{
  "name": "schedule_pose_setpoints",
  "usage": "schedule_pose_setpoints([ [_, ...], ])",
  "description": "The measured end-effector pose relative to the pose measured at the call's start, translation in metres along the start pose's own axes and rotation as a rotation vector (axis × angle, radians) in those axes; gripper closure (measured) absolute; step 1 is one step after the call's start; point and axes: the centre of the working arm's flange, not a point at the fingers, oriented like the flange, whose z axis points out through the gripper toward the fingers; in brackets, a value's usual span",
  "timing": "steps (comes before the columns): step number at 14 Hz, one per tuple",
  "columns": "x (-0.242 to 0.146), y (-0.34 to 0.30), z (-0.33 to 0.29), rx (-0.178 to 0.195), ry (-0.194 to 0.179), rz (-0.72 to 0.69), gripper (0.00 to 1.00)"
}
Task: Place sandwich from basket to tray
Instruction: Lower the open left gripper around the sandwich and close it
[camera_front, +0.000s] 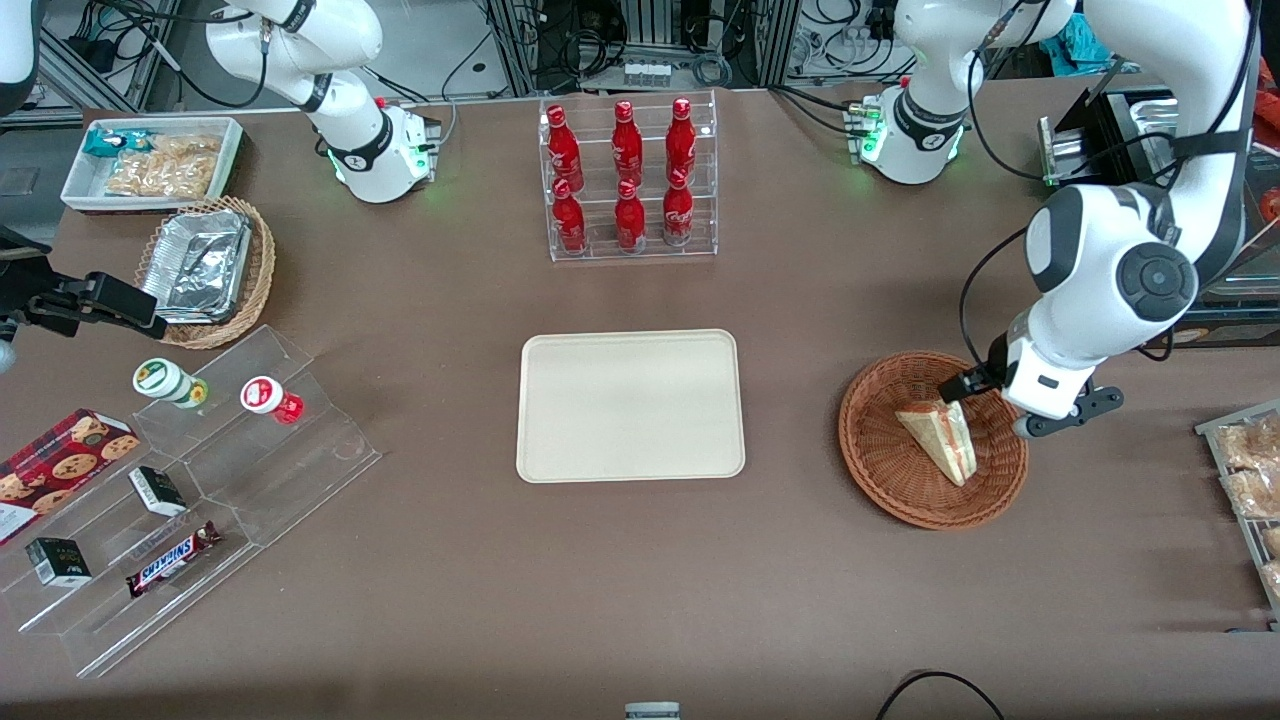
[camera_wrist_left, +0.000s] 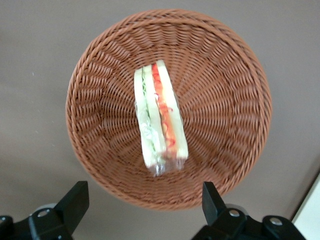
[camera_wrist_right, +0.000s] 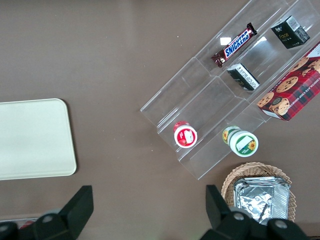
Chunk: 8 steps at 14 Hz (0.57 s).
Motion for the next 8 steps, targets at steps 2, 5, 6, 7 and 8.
schedule_pose_setpoints([
  [2, 0.007, 0.003, 0.018, -0.018, 0.015, -0.097, 0.0],
  [5, 0.013, 0.006, 0.035, -0.034, 0.025, -0.198, 0.0],
  [6, 0.014, 0.007, 0.038, -0.042, 0.032, -0.227, 0.0],
  [7, 0.015, 0.008, 0.042, -0.046, 0.035, -0.247, 0.0],
  [8, 0.016, 0.008, 0.047, -0.046, 0.031, -0.258, 0.0],
])
